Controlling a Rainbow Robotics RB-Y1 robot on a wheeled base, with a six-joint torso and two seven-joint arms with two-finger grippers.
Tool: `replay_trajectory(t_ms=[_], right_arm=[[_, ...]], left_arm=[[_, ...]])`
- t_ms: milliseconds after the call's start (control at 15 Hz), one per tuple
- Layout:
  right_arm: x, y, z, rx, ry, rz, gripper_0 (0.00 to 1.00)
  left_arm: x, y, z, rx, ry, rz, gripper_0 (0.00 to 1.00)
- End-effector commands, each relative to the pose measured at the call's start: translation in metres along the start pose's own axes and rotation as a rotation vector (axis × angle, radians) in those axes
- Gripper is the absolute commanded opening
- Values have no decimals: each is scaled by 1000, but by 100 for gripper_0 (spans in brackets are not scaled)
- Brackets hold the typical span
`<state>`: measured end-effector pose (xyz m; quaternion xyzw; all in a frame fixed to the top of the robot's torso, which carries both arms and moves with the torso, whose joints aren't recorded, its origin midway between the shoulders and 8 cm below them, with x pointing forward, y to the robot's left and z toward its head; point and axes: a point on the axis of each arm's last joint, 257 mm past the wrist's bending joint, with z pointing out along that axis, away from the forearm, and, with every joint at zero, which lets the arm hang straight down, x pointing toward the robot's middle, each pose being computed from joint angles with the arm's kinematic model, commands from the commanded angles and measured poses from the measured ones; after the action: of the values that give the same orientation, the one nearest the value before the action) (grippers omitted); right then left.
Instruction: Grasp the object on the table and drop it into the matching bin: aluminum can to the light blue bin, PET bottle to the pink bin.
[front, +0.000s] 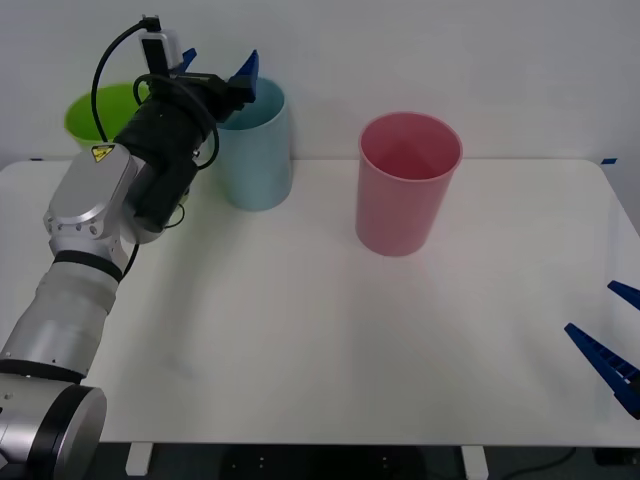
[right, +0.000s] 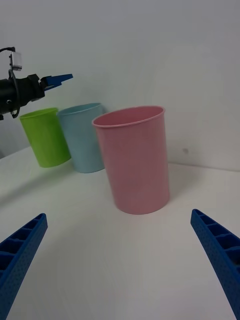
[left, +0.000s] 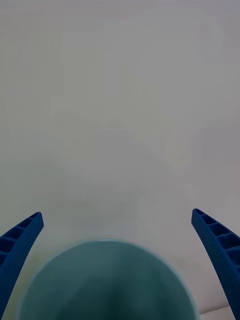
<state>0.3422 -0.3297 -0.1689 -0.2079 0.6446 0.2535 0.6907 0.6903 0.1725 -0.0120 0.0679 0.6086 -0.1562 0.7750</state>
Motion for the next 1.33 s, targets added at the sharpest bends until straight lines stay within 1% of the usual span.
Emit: replay_trajectory(t_ms=[67, 133, 267, 400, 467, 600, 733, 933, 1067, 1333], right_arm=[[0, 0, 0, 0, 0, 0, 100], [0, 0, 0, 0, 0, 0, 100], [0, 0, 0, 0, 0, 0, 100], [0, 0, 0, 0, 0, 0, 100], [0, 0, 0, 0, 0, 0, 100], [0, 0, 0, 0, 0, 0, 100], [0, 0, 0, 0, 0, 0, 100], [0, 0, 0, 0, 0, 0, 100], [0, 0, 0, 0, 0, 0, 100], [0, 0, 0, 0, 0, 0, 100]], left_arm=[[-6, 12, -28, 4, -24, -10, 100], [-8, 16, -39, 5, -33, -3, 100], [-14, 28, -66, 9, -43, 15, 100], [-17, 39, -88, 17, -41, 33, 100], [-16, 46, -101, 30, -31, 44, 100], [-14, 59, -121, 43, -19, 59, 100], [-15, 75, -145, 54, -3, 84, 100], [-9, 96, -182, 81, 40, 115, 100], [-6, 108, -207, 100, 65, 127, 100], [-9, 129, -260, 107, 104, 146, 100]])
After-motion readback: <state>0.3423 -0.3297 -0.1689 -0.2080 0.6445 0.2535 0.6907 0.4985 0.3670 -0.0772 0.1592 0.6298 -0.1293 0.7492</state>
